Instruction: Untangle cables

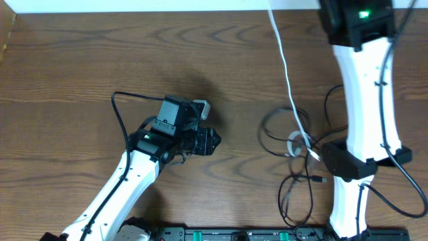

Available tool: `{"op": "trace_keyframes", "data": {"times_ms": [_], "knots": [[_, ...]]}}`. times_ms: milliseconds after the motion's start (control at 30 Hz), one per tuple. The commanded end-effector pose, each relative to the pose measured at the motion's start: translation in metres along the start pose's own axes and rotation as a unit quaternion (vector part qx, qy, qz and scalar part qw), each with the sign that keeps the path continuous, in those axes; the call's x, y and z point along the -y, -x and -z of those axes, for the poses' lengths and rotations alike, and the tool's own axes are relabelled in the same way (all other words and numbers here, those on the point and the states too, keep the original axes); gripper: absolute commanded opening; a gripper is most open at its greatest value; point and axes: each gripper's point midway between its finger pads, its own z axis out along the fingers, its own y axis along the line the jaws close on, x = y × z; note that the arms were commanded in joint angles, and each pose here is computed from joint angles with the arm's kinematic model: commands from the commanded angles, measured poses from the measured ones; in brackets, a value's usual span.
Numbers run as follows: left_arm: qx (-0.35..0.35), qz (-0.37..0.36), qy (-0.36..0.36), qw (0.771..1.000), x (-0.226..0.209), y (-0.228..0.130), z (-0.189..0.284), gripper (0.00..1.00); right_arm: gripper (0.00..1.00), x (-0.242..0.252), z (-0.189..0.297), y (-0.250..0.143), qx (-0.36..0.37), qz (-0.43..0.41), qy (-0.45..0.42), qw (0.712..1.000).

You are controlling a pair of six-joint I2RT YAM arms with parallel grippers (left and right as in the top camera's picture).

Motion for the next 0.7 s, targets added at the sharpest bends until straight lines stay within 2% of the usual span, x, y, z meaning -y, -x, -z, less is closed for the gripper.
{"op": "trace_keyframes", "data": {"times_ms": [0,33,67,133,167,200,267,300,367,433,500,533,600,667], "knots": [[0.006,-0.007,0.004,1.0,-0.001,0.003,0.001,0.54,0.01,-0.078,0.028,0.034,-0.03,-0.044,0.131,0.99],[0.007,-0.008,0.003,1.0,-0.001,0.004,0.001,0.53,0.07,-0.076,0.029,0.024,-0.05,-0.054,0.131,0.989],[0.008,-0.008,0.003,1.0,-0.001,0.004,0.001,0.53,0.27,-0.068,0.03,0.01,-0.076,-0.069,0.12,0.987],[0.007,-0.007,0.003,1.0,-0.001,0.004,0.001,0.53,0.8,-0.045,0.036,-0.038,-0.149,-0.094,0.075,0.982],[0.007,-0.007,0.003,1.0,-0.001,0.004,0.001,0.53,0.99,-0.031,0.042,-0.065,-0.188,-0.106,0.04,0.976],[0.005,-0.007,0.004,1.0,-0.001,0.003,0.001,0.53,0.99,0.0,0.063,-0.126,-0.279,-0.133,-0.05,0.95],[0.004,-0.006,0.004,1.0,-0.002,0.002,0.001,0.53,0.99,0.024,0.094,-0.182,-0.371,-0.157,-0.134,0.905],[0.004,-0.006,0.004,1.0,-0.002,0.002,0.001,0.53,0.99,0.035,0.115,-0.214,-0.426,-0.175,-0.184,0.869],[0.004,-0.006,0.004,1.0,-0.002,0.002,0.001,0.53,0.99,0.044,0.149,-0.255,-0.5,-0.199,-0.244,0.807],[0.004,-0.006,0.004,1.0,-0.002,0.002,0.001,0.53,0.99,0.049,0.19,-0.296,-0.576,-0.225,-0.307,0.724],[0.004,-0.006,0.004,1.0,-0.002,0.002,0.001,0.53,0.99,0.061,0.224,-0.32,-0.605,-0.248,-0.393,0.646],[0.004,-0.006,0.004,1.0,-0.002,0.002,0.001,0.53,0.99,0.075,0.254,-0.335,-0.606,-0.258,-0.481,0.579],[-0.001,-0.004,0.006,1.0,-0.002,0.0,0.001,0.53,0.99,0.091,0.281,-0.345,-0.591,-0.258,-0.558,0.522],[-0.005,-0.002,0.007,1.0,-0.003,-0.002,0.001,0.53,0.99,0.092,0.284,-0.352,-0.592,-0.268,-0.559,0.516]]}}
